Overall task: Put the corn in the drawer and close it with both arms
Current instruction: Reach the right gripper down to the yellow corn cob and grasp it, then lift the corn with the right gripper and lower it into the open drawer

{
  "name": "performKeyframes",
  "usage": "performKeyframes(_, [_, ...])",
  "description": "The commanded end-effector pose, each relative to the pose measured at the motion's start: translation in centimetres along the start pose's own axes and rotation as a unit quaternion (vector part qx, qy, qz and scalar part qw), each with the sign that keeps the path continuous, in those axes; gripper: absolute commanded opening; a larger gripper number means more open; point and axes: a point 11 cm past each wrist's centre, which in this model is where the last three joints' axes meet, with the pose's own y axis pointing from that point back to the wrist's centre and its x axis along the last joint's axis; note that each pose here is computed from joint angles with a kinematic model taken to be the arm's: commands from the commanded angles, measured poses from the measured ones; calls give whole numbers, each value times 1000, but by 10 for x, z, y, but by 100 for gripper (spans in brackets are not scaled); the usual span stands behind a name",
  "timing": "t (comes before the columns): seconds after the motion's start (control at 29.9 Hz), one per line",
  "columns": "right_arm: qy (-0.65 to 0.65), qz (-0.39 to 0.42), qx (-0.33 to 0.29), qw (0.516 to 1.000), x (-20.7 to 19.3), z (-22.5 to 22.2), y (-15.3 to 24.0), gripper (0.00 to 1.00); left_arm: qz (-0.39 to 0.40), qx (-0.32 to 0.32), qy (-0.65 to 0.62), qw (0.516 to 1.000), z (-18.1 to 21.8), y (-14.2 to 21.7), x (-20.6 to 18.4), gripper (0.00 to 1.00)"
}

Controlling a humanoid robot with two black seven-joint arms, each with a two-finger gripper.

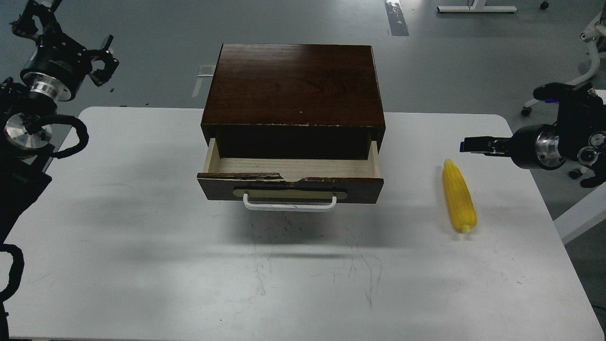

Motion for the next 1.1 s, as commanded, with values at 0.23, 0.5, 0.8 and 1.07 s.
performKeyframes(0.23, [-8, -26, -17, 999, -44, 6, -39, 83, 5, 1, -2, 1000, 1, 3, 5, 98])
performKeyframes(0.5, [-17, -26, -13, 999, -55, 7, -44, 63, 6, 1, -2, 1000, 0, 3, 6, 98])
performKeyframes(0.8, [-21, -20, -8, 1000, -54, 5, -44, 19, 5, 0, -3, 1000, 1, 3, 5, 98])
performKeyframes(1.07, [-2, 46, 20, 999, 12, -6, -8, 9, 0, 25, -24, 999, -4, 5, 5, 98])
